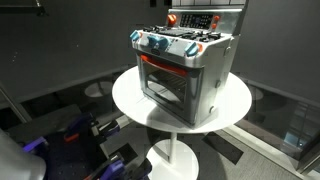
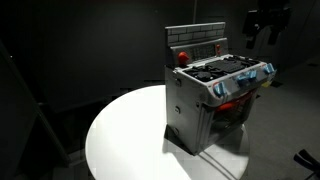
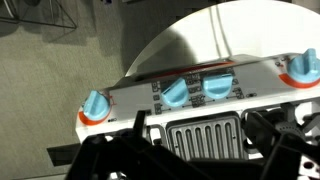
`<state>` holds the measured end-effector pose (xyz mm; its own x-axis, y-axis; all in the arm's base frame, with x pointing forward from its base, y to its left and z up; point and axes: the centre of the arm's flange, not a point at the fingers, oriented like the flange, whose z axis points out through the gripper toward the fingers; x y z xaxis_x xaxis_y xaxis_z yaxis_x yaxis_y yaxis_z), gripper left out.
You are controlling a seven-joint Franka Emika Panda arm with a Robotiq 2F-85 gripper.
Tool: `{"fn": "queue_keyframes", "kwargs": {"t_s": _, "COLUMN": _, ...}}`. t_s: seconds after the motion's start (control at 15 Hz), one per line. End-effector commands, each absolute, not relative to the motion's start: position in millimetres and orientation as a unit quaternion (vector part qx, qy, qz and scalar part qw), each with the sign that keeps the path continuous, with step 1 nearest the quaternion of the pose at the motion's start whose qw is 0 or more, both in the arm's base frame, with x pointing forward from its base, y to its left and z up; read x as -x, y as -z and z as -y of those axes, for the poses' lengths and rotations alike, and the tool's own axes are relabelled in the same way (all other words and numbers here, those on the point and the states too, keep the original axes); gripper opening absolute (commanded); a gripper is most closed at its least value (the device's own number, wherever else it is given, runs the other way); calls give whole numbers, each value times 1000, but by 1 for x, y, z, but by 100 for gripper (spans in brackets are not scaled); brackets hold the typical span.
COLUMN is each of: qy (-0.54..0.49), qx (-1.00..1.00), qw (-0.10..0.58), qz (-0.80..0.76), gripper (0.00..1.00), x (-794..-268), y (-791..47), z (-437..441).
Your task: Press the right top button on the stove
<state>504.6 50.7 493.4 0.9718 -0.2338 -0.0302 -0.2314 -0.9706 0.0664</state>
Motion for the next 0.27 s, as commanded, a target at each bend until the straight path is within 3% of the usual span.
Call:
{"fn": "queue_keyframes", "kwargs": {"t_s": 0.0, "qy": 20, "qx": -993, "qw": 31, "qz": 116, "gripper": 100, "x": -504, "y": -493, "z": -51}}
{"fn": "queue_keyframes", "kwargs": {"t_s": 0.2, "qy": 22, "qx": -992, "qw": 32, "qz": 116, "gripper": 100, "x": -505, "y": -491, "z": -51}}
